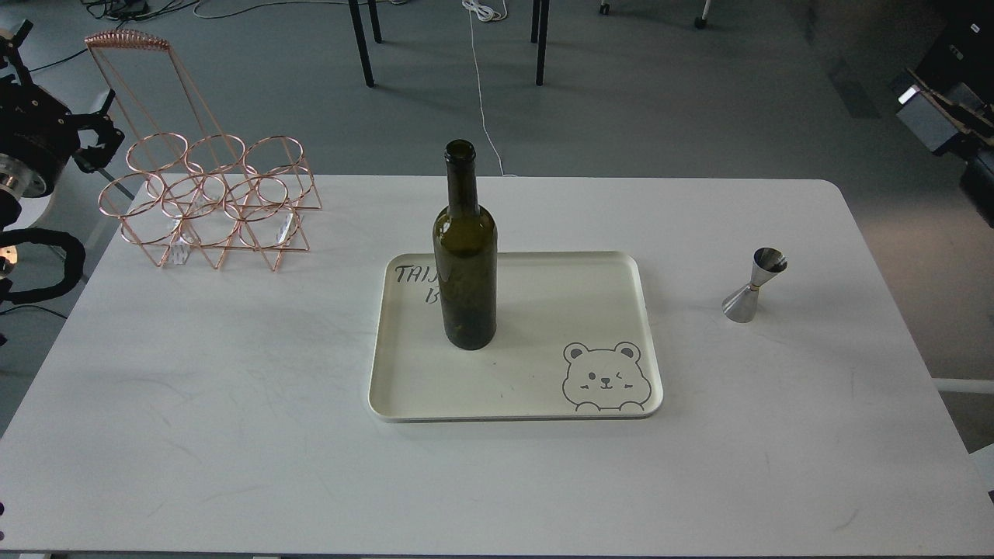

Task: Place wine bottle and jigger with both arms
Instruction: 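Set the jigger on the table, open and withdraw the right gripper, then reach the left gripper toward the neck of the green wine bottle, then close the left gripper around the bottle neck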

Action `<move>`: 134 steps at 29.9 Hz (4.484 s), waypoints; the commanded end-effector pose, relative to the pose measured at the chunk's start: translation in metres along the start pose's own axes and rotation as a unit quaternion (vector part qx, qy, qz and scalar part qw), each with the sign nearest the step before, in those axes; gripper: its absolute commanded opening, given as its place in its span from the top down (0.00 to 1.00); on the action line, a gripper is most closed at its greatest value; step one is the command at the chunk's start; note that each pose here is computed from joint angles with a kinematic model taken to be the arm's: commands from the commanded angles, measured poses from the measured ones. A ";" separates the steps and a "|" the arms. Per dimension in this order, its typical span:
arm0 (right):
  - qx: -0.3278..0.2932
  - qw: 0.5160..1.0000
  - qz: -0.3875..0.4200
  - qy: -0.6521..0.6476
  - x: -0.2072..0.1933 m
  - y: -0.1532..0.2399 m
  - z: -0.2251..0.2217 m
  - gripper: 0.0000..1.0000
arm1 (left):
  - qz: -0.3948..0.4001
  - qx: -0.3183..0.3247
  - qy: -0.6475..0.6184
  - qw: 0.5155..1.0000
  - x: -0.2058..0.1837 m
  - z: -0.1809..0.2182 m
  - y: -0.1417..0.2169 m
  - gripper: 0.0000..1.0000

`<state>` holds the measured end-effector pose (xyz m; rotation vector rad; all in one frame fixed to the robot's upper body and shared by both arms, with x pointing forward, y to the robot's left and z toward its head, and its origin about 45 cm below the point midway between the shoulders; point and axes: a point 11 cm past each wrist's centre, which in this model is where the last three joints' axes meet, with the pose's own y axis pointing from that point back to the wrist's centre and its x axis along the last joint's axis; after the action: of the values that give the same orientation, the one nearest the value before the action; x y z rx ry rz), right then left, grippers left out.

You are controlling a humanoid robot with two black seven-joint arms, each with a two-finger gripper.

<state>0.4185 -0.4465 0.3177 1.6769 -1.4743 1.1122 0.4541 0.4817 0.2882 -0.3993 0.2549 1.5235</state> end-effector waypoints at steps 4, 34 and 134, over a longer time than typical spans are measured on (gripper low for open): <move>0.006 0.989 0.012 -0.149 0.000 -0.042 -0.022 0.03 | -0.057 0.036 -0.008 0.998 -0.025 0.017 0.002 0.02; 0.043 0.706 0.134 -0.694 0.010 -0.009 0.052 0.01 | -0.407 0.061 -0.629 0.660 -0.198 -0.035 0.080 0.02; 0.043 0.719 0.146 -0.678 0.032 -0.001 0.061 0.01 | -0.445 -0.112 -0.742 0.489 -0.287 -0.102 0.080 0.74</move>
<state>0.4313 -0.5131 0.3195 2.5298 -2.5929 -0.2196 0.3718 0.1759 0.3035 0.6384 -1.3720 0.3742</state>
